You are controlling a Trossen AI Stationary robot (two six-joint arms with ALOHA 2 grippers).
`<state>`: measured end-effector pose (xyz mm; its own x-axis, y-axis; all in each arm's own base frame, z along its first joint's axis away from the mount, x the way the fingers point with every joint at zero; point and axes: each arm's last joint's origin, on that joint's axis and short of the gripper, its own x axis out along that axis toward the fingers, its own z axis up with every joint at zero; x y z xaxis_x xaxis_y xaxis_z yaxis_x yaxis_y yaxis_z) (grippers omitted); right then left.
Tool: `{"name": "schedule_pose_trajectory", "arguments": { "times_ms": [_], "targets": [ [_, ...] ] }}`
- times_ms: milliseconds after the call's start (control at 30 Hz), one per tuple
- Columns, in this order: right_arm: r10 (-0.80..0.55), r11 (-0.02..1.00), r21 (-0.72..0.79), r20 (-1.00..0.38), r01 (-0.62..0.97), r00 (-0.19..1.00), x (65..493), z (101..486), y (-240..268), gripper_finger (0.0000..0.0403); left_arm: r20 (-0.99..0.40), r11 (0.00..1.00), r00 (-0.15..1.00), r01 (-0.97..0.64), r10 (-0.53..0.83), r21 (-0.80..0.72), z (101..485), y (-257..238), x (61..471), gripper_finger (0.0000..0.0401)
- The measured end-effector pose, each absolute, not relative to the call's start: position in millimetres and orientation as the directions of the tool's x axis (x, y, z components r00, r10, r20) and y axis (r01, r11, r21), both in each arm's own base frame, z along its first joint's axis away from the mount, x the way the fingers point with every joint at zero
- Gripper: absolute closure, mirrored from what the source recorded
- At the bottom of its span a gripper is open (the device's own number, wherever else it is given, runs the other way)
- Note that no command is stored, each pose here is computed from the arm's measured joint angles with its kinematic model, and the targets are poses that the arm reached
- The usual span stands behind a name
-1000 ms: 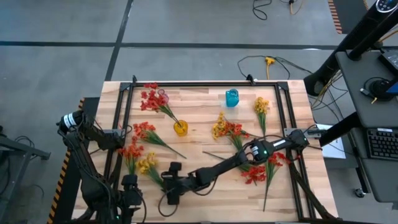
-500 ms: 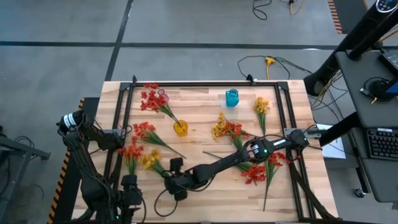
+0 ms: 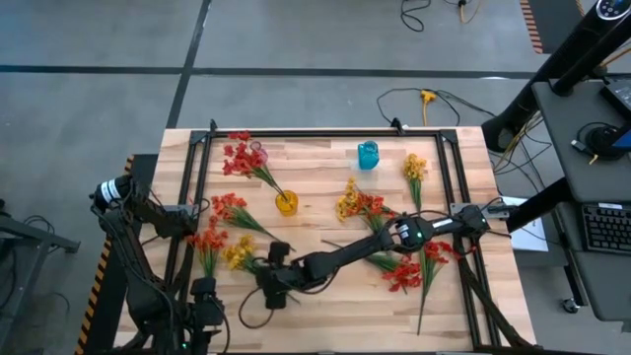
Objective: Sort flowers into vase by color
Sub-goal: Put the left yellow flower into the blue vase
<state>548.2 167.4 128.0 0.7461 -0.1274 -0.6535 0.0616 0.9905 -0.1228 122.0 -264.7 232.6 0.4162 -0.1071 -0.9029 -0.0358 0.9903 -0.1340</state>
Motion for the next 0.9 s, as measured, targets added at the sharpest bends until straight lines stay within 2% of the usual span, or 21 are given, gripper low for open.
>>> {"name": "schedule_pose_trajectory", "arguments": {
  "times_ms": [233,400,900],
  "targets": [
    [-0.070,0.995,0.017,-0.597,0.100,0.799,553.6,107.6,156.6,0.0135,-0.903,0.990,0.416,-0.037,-0.109,-0.137,232.7,-265.2,121.1,0.0155],
    [-0.071,0.993,0.035,-0.608,0.116,0.791,551.2,98.0,153.2,0.0157,-0.903,0.990,0.416,-0.038,-0.109,-0.137,232.7,-265.2,121.1,0.0155],
    [-0.061,0.994,0.033,-0.623,0.103,0.780,548.5,101.3,153.8,0.0308,-0.889,0.985,0.437,-0.039,-0.135,-0.168,233.8,-268.1,122.6,0.0155]
  ]
}}
